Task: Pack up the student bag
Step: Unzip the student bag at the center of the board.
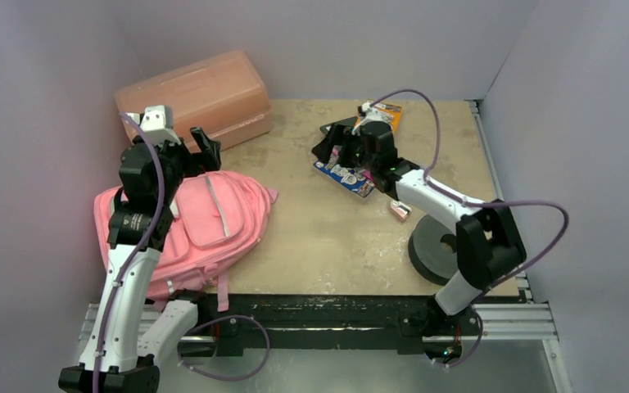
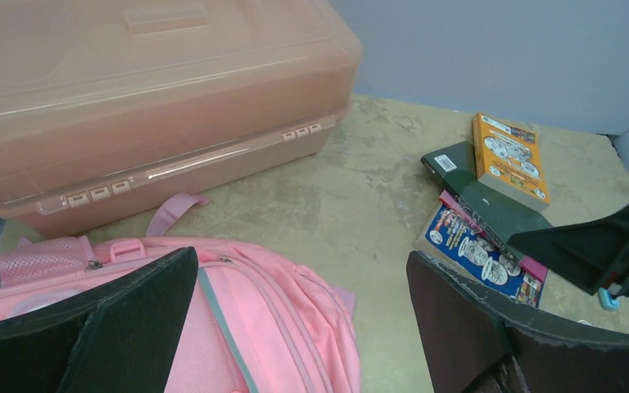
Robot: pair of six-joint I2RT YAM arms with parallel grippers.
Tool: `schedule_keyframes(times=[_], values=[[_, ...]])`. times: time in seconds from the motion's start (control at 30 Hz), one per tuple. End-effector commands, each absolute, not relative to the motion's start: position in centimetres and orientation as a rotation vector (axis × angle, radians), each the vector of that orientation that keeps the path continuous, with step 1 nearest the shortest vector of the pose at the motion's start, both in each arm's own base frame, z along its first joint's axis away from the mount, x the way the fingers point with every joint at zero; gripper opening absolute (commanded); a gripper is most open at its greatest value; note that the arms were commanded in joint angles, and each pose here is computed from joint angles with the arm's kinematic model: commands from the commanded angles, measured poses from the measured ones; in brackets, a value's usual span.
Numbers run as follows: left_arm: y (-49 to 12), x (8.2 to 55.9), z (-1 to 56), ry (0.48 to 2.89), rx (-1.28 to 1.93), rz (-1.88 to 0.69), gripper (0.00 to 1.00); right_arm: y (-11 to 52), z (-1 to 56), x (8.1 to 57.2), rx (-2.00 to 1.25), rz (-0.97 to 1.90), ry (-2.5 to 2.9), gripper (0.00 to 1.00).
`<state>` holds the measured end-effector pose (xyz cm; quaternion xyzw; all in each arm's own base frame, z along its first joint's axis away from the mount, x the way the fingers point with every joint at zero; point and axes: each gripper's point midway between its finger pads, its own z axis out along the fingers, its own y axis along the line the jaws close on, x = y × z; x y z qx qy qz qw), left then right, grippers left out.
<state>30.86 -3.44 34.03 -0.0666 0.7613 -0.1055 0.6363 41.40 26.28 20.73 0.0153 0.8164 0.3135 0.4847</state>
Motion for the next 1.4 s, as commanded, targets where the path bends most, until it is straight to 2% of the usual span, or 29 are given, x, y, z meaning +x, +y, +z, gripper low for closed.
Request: schedule_keyframes(times=[0.0,0.2,0.33,0.47,0.83,0.97,1.1,1.23,1.37], values=[[-3.8,31.1,35.8,1.719,-0.148,-0.262,1.0,35.1,21.1,38.5,-0.139,1.132,1.986,0.99],[-4.3,31.4,35.3,1.749,-0.144,-0.291,1.0,42.3,18.9,34.0,-0.289,1.413,2.021,0.99],[-4.9,31.7,34.8,1.78,-0.135,-0.323,1.0,45.8,16.8,31.0,-0.381,1.51,2.065,0.95],[-5.1,32.0,34.4,1.807,-0.132,-0.333,1.0,47.2,14.5,29.8,-0.444,1.477,2.112,0.86],[-6.6,32.4,33.7,1.861,-0.093,-0.407,1.0,47.8,10.2,31.1,-0.438,1.29,2.201,0.65],[-6.9,32.6,33.5,1.872,-0.085,-0.422,1.0,48.3,10.1,31.3,-0.442,1.284,2.199,0.54],[-7.1,32.6,33.3,1.88,-0.078,-0.432,1.0,48.4,10.9,31.4,-0.457,1.287,2.176,0.34],[-7.9,32.6,33.1,1.897,-0.045,-0.445,1.0,48.5,13.2,30.7,-0.476,1.344,2.136,0.0],[-9.6,32.4,32.7,1.916,0.026,-0.458,1.0,47.8,17.4,29.8,-0.453,1.492,2.075,0.0]])
